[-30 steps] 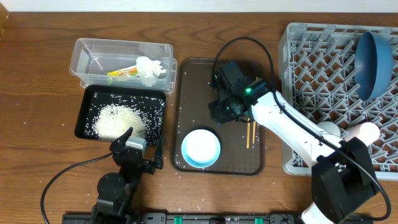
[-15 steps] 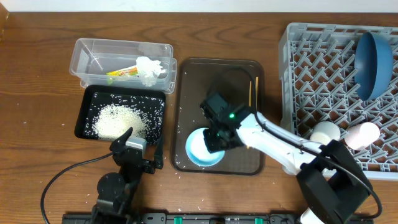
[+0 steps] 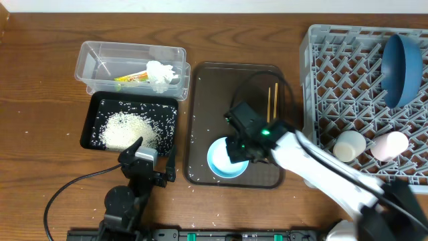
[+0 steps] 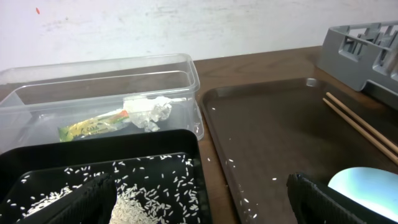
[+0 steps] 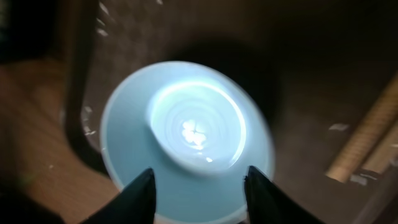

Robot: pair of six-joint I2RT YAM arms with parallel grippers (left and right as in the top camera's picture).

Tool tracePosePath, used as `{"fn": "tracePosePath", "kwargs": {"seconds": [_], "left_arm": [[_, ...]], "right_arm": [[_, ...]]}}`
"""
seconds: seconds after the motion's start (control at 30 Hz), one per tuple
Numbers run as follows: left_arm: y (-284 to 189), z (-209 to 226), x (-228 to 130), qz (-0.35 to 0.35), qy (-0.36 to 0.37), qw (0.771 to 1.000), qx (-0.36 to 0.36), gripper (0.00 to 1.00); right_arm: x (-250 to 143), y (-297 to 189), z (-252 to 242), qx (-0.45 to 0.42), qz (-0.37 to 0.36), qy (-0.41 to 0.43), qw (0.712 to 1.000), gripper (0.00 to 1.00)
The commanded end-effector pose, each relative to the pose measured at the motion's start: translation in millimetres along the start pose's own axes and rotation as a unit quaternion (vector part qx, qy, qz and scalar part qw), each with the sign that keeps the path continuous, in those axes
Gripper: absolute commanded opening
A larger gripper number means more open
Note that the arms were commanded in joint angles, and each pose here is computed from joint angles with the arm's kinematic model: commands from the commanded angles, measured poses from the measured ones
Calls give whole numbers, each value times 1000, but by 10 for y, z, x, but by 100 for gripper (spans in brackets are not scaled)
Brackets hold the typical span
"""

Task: Sort waste into correct bins and load items into the dishwasher rack
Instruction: 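Move the right gripper to the light-blue bowl and grasp its rim, then lift the light-blue bowl and set it in the dish rack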

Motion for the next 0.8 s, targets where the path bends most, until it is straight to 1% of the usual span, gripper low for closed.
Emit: {"fn": "tracePosePath", "kwargs": {"seconds": [0.0, 0.07, 0.17, 0.33, 0.37, 0.43, 0.53, 0.6, 0.7, 0.77], "left_arm": [[24, 6, -105, 14, -3, 1000, 6, 91], [24, 6, -105, 14, -3, 1000, 6, 91], [24, 6, -105, 14, -3, 1000, 6, 91], [24, 6, -105, 14, -3, 1000, 6, 90], [24, 6, -105, 14, -3, 1000, 6, 90], [24, 6, -105, 14, -3, 1000, 6, 90], [24, 6, -105, 14, -3, 1000, 6, 90], [24, 6, -105, 14, -3, 1000, 6, 90], [24, 6, -105, 14, -3, 1000, 6, 91], [24, 6, -105, 14, -3, 1000, 6, 90]], "right_arm": [[124, -315, -114, -34, -68, 2, 997, 46], [95, -326, -153, -48, -63, 2, 997, 44], [36, -178, -211, -64, -42, 3, 997, 43], [-66, 300, -271, -63, 11, 7, 998, 40], [-80, 380, -295, -72, 22, 18, 997, 38], [-92, 537, -321, -80, 39, 31, 996, 30], [-74, 604, -298, -63, 45, 35, 996, 9], [-31, 536, -288, -64, 31, 35, 997, 1], [78, 304, -310, -93, -25, 38, 995, 1], [170, 34, -359, -130, -88, 39, 987, 1]]}}
Point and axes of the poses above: each gripper's point midway between its finger pads, its own y axis out along the fingers, its own z axis along the line the jaws close on, x = y × z, the point moved 8 cm from there along -y, back along the fingers, and after that the axes turned 7 degrees about y, right-handed, at the moved point
